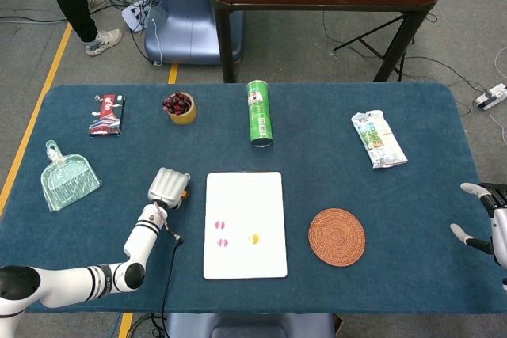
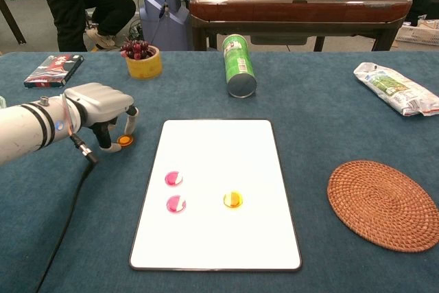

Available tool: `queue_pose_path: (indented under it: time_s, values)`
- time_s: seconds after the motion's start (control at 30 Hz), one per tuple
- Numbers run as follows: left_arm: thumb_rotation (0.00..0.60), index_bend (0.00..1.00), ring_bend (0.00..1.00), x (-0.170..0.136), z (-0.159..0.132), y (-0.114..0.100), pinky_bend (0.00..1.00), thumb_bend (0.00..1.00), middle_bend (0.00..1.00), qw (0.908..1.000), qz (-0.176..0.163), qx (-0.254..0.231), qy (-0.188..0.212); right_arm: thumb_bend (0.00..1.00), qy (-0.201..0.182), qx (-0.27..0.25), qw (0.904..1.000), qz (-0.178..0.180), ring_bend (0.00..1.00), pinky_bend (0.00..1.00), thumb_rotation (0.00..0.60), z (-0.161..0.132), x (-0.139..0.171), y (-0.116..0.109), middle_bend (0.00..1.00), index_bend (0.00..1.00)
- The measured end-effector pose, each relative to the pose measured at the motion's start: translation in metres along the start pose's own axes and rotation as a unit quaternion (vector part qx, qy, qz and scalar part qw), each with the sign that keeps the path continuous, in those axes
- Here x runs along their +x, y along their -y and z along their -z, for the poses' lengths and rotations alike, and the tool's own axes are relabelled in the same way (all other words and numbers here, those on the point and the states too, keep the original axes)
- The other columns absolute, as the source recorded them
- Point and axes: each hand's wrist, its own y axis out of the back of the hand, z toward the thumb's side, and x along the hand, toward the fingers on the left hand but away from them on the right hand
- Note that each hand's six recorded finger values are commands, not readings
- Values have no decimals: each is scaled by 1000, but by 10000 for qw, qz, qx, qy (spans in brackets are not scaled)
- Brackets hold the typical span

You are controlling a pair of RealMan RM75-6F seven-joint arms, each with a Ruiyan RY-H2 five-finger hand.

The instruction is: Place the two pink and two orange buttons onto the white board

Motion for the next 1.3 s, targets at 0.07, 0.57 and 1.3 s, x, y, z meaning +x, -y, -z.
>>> queue_pose_path:
  time_s: [0.07, 0.57, 1.3]
  values:
    - [600, 545, 1000, 0, 0, 0, 1000, 299, 1000, 10000, -1, 1, 5, 64, 0, 1, 10000, -1, 287, 541, 600, 0, 0, 0, 329, 285]
    - [600, 551, 1000, -3, -1, -3, 1000, 346, 1000, 10000, -49, -22, 39, 63, -6, -2, 10000, -4, 287, 541, 600, 0, 0, 0, 329, 285]
    - [600, 552, 1000, -49, -71, -56, 1000, 345, 1000, 9912, -713, -106, 1111, 64, -35, 12, 10000, -36, 287, 541, 600, -2, 0, 2, 329, 285]
